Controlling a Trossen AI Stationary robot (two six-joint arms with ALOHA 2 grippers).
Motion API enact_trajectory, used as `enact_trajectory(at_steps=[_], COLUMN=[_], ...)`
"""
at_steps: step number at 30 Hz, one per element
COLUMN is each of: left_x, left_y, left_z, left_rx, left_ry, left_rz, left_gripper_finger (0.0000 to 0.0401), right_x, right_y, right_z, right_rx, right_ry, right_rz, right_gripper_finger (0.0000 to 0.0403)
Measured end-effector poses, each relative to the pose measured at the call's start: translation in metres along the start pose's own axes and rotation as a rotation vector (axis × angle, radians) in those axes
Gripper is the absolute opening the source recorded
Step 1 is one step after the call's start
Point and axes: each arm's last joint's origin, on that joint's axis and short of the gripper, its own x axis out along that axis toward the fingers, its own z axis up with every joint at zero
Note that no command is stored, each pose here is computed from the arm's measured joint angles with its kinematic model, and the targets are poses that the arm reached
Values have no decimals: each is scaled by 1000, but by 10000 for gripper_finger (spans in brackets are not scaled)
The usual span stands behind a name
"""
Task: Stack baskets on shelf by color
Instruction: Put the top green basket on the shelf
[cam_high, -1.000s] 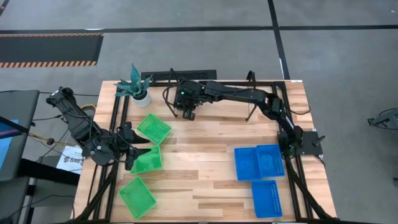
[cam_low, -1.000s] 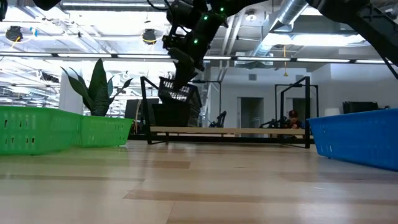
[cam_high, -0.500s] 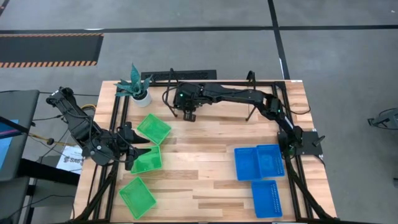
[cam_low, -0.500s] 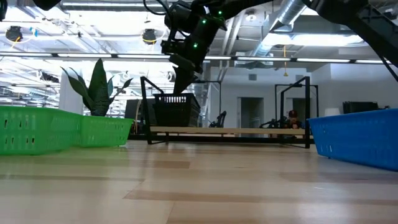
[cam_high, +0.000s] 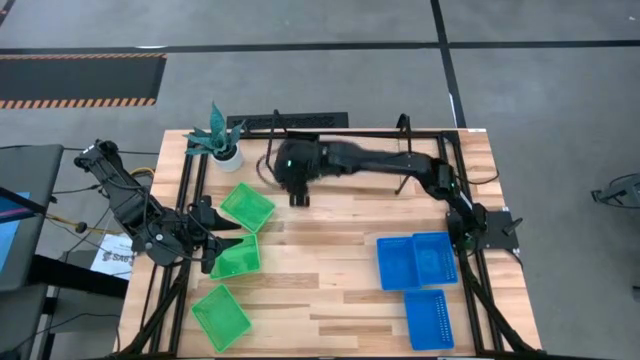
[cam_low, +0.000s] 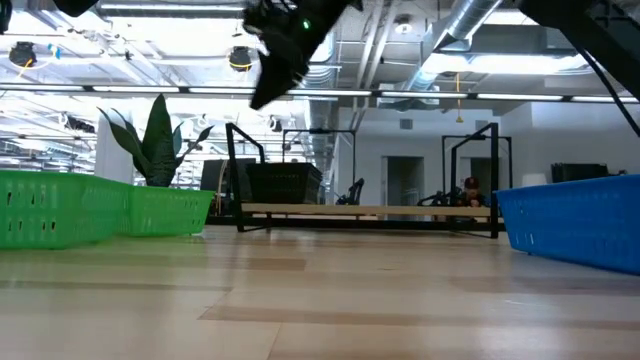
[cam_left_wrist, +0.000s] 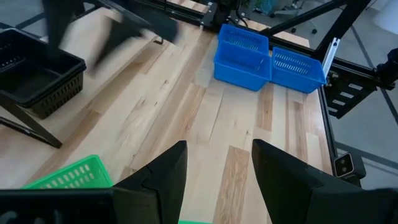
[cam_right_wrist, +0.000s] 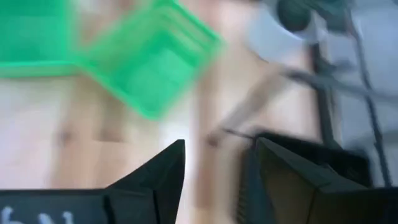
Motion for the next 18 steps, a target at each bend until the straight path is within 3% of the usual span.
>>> enact_trajectory(at_steps=[5,9,18], left_x=[0,0,0], left_y=[0,0,0], left_z=[0,0,0], left_rx=[1,0,-11], left_ry=[0,1,1], left_rz=[0,0,-1], left_gripper_finger=[169,169,169], right_x=[18,35,85], right_y=[43,64,77], right_z=[9,12,2], right_rx=[-191,-268,-347], right_ry=[-32,-62,-90], right_rz=[47,59,65], right_gripper_finger=[222,220,219])
